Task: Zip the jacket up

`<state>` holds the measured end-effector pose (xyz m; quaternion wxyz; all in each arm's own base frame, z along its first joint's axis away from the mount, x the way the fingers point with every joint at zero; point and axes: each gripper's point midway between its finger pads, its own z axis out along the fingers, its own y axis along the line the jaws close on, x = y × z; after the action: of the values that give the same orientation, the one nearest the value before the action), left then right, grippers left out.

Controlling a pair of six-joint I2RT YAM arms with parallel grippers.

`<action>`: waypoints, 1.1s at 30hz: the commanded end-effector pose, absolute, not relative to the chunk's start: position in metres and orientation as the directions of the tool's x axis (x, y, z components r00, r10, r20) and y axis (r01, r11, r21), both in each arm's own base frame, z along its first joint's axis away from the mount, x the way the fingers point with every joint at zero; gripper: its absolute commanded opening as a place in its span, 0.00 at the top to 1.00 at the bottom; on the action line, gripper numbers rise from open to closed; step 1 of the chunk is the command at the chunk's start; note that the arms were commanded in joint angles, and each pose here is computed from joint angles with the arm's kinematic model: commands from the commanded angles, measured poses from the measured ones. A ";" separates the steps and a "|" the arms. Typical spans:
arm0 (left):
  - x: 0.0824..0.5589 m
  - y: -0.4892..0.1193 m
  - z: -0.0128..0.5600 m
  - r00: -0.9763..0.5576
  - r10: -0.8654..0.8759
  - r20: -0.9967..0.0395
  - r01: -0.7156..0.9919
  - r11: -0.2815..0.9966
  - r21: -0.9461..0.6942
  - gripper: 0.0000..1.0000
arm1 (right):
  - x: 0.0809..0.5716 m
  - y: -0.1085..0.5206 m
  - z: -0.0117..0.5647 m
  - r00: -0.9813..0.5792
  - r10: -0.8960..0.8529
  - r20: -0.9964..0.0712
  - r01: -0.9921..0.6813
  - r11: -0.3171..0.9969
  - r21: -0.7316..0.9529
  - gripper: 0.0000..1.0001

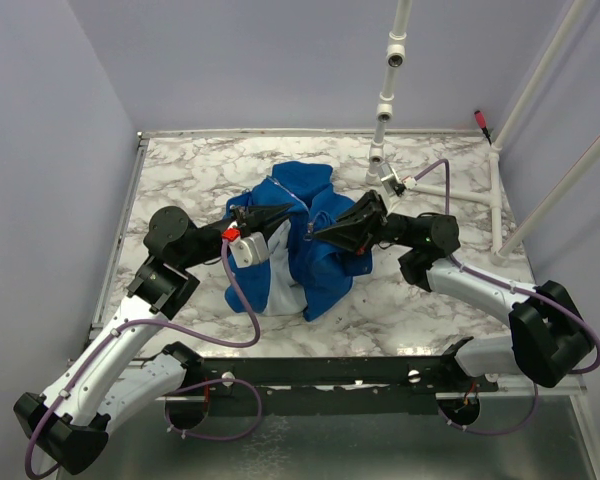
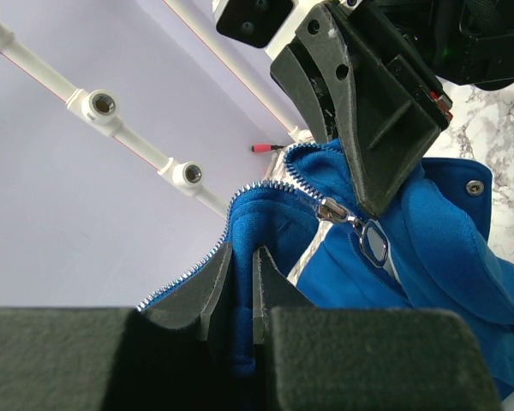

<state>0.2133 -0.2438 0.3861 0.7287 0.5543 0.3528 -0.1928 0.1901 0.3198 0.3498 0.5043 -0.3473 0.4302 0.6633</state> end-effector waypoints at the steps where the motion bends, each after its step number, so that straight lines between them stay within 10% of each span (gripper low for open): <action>1: 0.203 -0.243 0.404 0.729 0.074 -0.680 0.632 0.310 0.711 1.00 | 0.187 0.318 0.376 -0.193 0.435 -0.879 -0.980 -0.121 0.156 0.99; 33: 0.195 -0.246 0.401 0.720 0.058 -0.692 0.658 0.262 0.706 1.00 | 0.185 0.313 0.375 -0.139 0.399 -0.906 -0.990 -0.059 0.126 0.99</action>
<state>0.2100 -0.2455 0.3839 0.7242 0.5618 0.3475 -0.1982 0.1919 0.3152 0.3569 0.5287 -0.3460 0.4358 0.6409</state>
